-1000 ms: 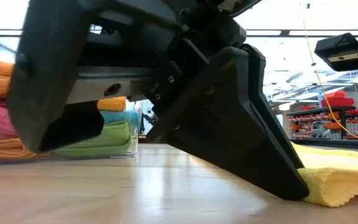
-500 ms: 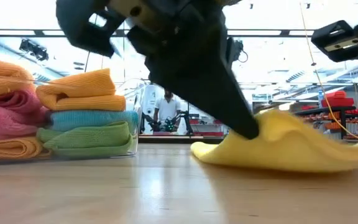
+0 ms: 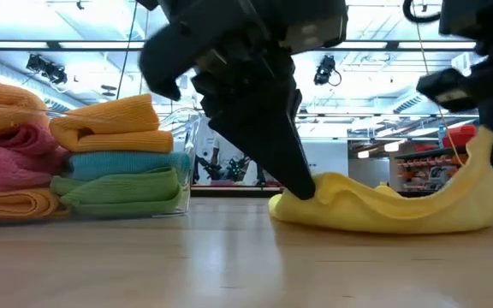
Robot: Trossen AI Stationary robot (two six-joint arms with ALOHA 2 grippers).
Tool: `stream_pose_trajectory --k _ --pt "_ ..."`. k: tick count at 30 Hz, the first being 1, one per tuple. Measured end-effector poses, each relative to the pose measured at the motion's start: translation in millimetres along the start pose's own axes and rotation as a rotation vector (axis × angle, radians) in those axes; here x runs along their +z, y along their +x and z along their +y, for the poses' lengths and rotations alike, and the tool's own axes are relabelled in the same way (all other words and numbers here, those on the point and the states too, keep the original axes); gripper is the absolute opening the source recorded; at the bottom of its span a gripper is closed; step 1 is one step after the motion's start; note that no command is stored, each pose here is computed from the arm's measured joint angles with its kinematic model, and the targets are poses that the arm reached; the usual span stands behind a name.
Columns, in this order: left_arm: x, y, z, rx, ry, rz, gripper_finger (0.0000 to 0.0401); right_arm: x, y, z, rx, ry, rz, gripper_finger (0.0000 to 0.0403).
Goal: Fold microfiber towels
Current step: Fold the yellow microfiber cloth
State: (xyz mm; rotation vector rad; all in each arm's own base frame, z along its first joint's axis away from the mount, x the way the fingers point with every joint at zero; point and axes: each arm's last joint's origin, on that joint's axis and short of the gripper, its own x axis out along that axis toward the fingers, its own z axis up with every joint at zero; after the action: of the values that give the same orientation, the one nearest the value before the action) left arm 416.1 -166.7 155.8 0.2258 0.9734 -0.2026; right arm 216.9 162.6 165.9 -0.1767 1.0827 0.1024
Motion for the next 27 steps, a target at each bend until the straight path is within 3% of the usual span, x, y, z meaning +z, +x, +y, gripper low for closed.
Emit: stream_pose_trajectory --k 5,9,13,18,27 --pt "0.0 1.3 9.5 0.011 -0.048 0.005 0.0012 -8.2 9.0 -4.5 -0.002 0.049 -0.005 0.0010" --pt "0.4 -0.4 7.5 -0.022 -0.034 0.005 0.0046 -9.9 8.7 -1.5 0.035 0.011 0.008 0.0010" --pt "7.0 -20.7 11.4 -0.023 -0.009 -0.017 0.0080 -11.8 7.5 2.8 0.078 -0.047 0.022 0.0010" --pt "7.1 -29.7 26.3 0.089 0.010 0.002 0.0102 -13.0 7.0 4.5 0.092 -0.096 0.029 0.0010" --pt "-6.6 17.1 34.6 0.163 -0.027 0.041 0.0074 -12.0 5.7 4.4 0.096 -0.120 0.019 0.0010"
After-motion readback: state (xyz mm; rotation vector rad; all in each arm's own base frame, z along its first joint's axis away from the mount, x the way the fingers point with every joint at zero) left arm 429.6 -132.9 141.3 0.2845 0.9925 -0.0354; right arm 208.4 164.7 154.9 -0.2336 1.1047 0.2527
